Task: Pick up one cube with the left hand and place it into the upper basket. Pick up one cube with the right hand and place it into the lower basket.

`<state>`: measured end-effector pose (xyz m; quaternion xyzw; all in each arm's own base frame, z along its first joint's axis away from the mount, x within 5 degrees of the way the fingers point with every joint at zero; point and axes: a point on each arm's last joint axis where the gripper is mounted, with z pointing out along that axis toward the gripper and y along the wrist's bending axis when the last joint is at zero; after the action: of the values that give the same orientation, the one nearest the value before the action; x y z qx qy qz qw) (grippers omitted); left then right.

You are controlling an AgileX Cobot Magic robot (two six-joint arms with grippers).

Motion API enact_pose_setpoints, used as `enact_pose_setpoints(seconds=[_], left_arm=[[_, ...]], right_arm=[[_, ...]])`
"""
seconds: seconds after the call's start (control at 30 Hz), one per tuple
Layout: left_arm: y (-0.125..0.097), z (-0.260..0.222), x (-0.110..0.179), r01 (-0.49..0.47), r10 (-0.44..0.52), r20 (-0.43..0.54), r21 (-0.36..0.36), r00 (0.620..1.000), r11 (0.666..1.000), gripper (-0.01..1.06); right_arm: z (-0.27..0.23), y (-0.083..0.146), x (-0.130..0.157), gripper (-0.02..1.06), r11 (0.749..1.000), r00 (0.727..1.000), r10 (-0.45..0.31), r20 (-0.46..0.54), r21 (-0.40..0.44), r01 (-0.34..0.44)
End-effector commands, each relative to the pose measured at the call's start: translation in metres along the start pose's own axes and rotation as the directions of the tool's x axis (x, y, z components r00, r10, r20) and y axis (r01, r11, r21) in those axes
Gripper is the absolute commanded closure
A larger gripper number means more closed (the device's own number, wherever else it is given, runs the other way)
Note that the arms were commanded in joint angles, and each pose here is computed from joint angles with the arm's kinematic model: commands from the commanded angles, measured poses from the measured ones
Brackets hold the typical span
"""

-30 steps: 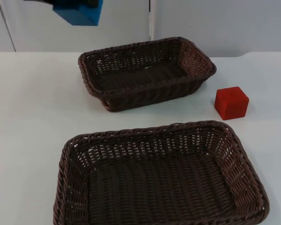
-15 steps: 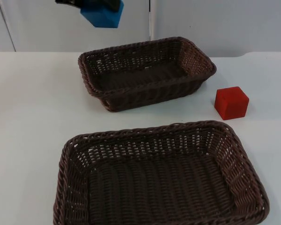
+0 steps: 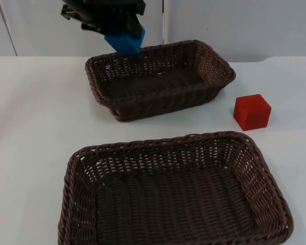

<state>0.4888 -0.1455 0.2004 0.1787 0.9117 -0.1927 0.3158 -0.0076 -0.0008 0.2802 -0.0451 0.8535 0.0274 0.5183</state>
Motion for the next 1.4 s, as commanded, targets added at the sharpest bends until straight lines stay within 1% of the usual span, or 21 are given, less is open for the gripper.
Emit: enact_pose_setpoints(seconds=[0.0,0.07,0.2,0.4,0.63,1.23,1.37], left_arm=[[-0.003,0.005,-0.003,0.013,-0.014,0.015,0.028,1.0,1.0,1.05],[-0.003,0.009,-0.002,0.018,-0.018,0.018,0.039,1.0,0.999,1.05],[-0.007,0.026,0.004,0.006,-0.009,0.024,0.085,1.0,0.996,1.05],[-0.011,0.042,0.011,-0.004,0.002,0.023,0.075,1.0,0.997,1.05],[-0.015,0.064,0.025,-0.001,0.001,-0.006,0.074,1.0,0.997,1.05],[-0.01,0.073,0.029,-0.004,0.003,0.006,0.044,1.0,0.999,1.05],[-0.009,0.073,0.029,-0.02,0.02,0.001,0.036,1.0,0.999,1.05]], right_arm=[[0.0,0.0,0.0,-0.01,1.0,1.0,-0.014,0.002,0.002,0.014],[0.0,0.0,0.0,-0.01,1.0,1.0,-0.014,0.002,0.002,0.014],[0.0,0.0,0.0,-0.01,1.0,1.0,-0.014,0.002,0.002,0.014],[0.0,0.0,0.0,-0.01,1.0,1.0,-0.014,0.002,0.002,0.014],[0.0,0.0,0.0,-0.01,1.0,1.0,-0.014,0.002,0.002,0.014],[0.0,0.0,0.0,-0.01,1.0,1.0,-0.014,0.002,0.002,0.014],[0.0,0.0,0.0,-0.01,1.0,1.0,-0.014,0.002,0.002,0.014]])
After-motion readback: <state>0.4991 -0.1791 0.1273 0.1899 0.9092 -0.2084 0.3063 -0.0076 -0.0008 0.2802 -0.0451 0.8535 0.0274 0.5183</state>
